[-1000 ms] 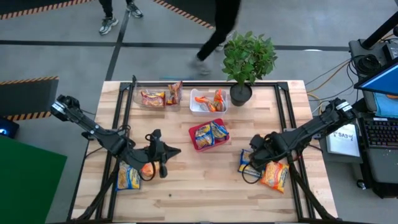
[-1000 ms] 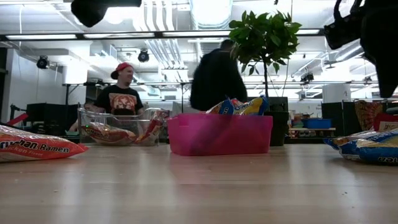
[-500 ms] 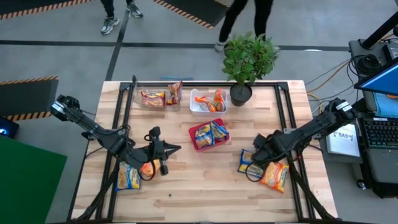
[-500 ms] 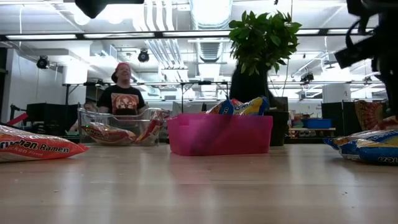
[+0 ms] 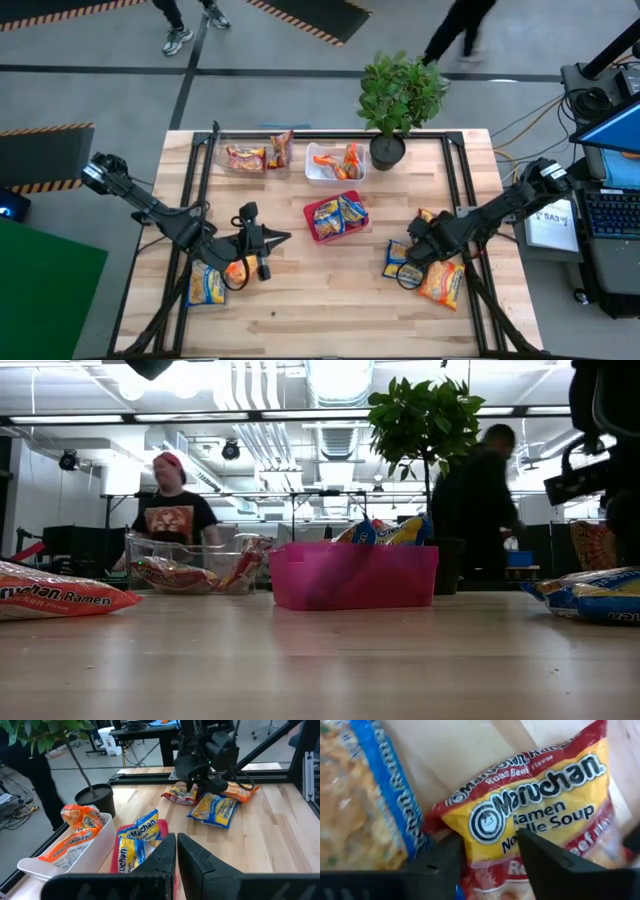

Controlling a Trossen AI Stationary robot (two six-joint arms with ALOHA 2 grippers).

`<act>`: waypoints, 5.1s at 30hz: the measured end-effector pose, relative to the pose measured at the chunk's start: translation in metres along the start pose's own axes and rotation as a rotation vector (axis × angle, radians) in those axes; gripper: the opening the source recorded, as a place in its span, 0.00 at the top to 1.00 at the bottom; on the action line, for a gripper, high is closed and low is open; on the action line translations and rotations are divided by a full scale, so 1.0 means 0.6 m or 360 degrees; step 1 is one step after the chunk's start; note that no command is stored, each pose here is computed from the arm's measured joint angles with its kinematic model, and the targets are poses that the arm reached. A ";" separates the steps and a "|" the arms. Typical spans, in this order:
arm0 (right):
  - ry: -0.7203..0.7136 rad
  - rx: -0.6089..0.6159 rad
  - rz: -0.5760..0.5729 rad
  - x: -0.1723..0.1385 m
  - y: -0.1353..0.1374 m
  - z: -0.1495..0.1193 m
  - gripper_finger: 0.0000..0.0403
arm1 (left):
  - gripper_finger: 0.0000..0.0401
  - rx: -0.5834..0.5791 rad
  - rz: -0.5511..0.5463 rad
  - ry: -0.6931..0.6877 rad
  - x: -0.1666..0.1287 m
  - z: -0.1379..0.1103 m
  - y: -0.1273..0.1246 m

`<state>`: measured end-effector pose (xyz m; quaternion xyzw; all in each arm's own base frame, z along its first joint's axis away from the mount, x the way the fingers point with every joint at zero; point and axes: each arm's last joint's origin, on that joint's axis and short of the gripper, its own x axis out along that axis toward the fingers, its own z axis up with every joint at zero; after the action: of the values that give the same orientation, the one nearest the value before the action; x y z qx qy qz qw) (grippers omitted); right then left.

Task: Sort Maruchan noodles
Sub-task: Put the red noodle pack into the transparent bin, then put the orange noodle pack into the white bin

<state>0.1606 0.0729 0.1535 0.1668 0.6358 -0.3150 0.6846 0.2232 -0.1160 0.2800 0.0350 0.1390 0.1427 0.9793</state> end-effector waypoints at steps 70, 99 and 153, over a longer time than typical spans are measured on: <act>-0.2032 -0.0028 0.0518 -0.235 0.075 0.486 0.98 | 1.00 -0.0063 0.0645 -0.0262 -0.126 -0.041 0.162; -0.2023 -0.0071 -0.0013 -0.013 0.129 0.782 0.98 | 1.00 -0.0105 0.0571 -0.0268 -0.126 -0.040 0.160; -0.1210 -0.0848 0.0349 -0.183 0.277 0.278 0.49 | 1.00 -0.0350 0.0246 -0.0144 -0.078 -0.055 0.103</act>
<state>0.3959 0.1162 0.2546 -0.0755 0.3776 -0.1057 0.9168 0.1539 -0.0694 0.2671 -0.0555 0.0751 0.2303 0.9686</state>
